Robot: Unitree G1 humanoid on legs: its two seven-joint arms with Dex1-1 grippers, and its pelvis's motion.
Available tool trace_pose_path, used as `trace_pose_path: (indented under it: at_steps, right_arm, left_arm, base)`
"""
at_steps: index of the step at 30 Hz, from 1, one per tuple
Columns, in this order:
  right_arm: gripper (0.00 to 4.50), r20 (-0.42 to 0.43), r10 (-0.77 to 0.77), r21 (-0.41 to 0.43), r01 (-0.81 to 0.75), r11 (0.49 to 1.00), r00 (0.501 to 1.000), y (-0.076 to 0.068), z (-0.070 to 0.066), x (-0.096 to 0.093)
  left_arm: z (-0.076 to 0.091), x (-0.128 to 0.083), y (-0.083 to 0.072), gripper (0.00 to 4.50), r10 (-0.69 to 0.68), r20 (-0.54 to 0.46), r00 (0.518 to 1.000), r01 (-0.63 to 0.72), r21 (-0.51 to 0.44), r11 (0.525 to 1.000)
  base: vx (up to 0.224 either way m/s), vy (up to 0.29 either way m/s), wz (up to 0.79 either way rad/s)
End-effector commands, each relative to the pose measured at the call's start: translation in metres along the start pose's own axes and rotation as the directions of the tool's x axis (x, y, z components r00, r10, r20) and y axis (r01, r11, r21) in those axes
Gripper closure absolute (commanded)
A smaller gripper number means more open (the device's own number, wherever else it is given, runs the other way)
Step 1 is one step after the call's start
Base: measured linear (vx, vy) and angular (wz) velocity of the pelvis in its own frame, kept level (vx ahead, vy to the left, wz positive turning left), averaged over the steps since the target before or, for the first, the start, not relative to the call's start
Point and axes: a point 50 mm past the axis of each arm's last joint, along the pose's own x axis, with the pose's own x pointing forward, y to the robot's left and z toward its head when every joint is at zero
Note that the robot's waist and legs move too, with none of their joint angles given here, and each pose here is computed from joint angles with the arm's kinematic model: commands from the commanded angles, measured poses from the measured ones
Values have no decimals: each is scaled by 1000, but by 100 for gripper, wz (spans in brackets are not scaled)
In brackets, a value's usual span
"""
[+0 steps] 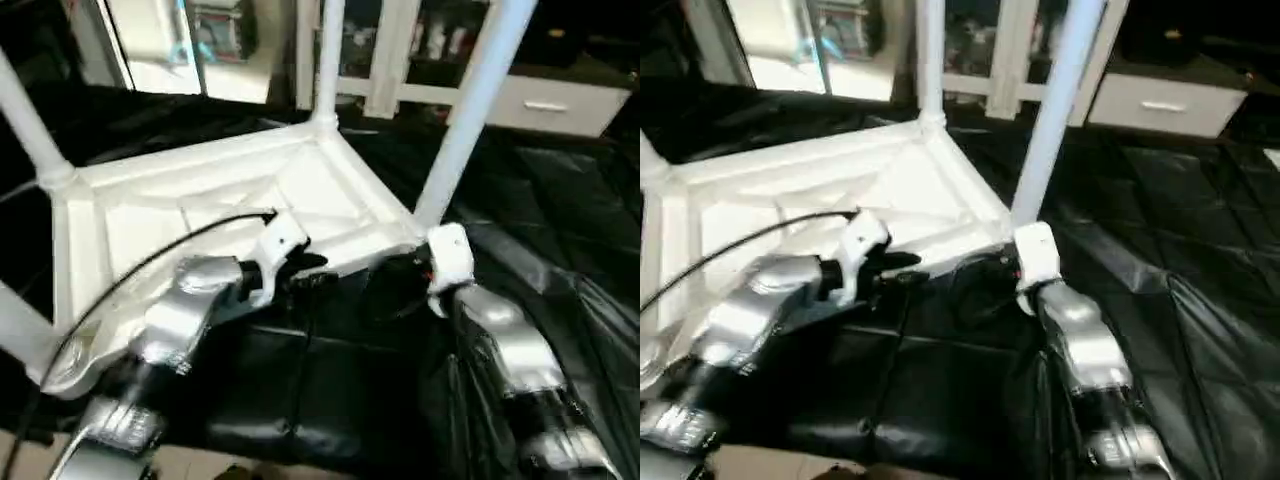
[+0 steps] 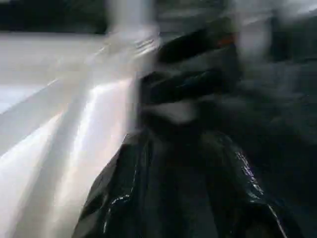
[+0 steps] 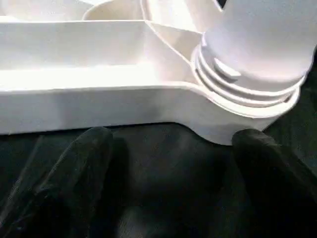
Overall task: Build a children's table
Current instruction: Rotate table base
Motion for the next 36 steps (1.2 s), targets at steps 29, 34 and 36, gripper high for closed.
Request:
trace_pose_path:
  at_steps: [29, 34, 36]
  right_arm:
    - [42, 441, 68, -25, -64, 998, 895, -23, 59, -13]
    - [42, 346, 206, -88, -186, 979, 915, -28, 32, -61]
    - [42, 311, 284, -106, -265, 959, 907, -24, 25, -77]
  left_arm:
    - [3, 32, 10, 266, 353, -134, 926, -358, -17, 934]
    - [1, 40, 11, 266, 302, -136, 943, -309, -33, 950]
    - [1, 42, 11, 266, 278, -136, 951, -286, -36, 958]
  base:
    - [0, 0, 0]
    - [0, 0, 0]
    - [0, 0, 0]
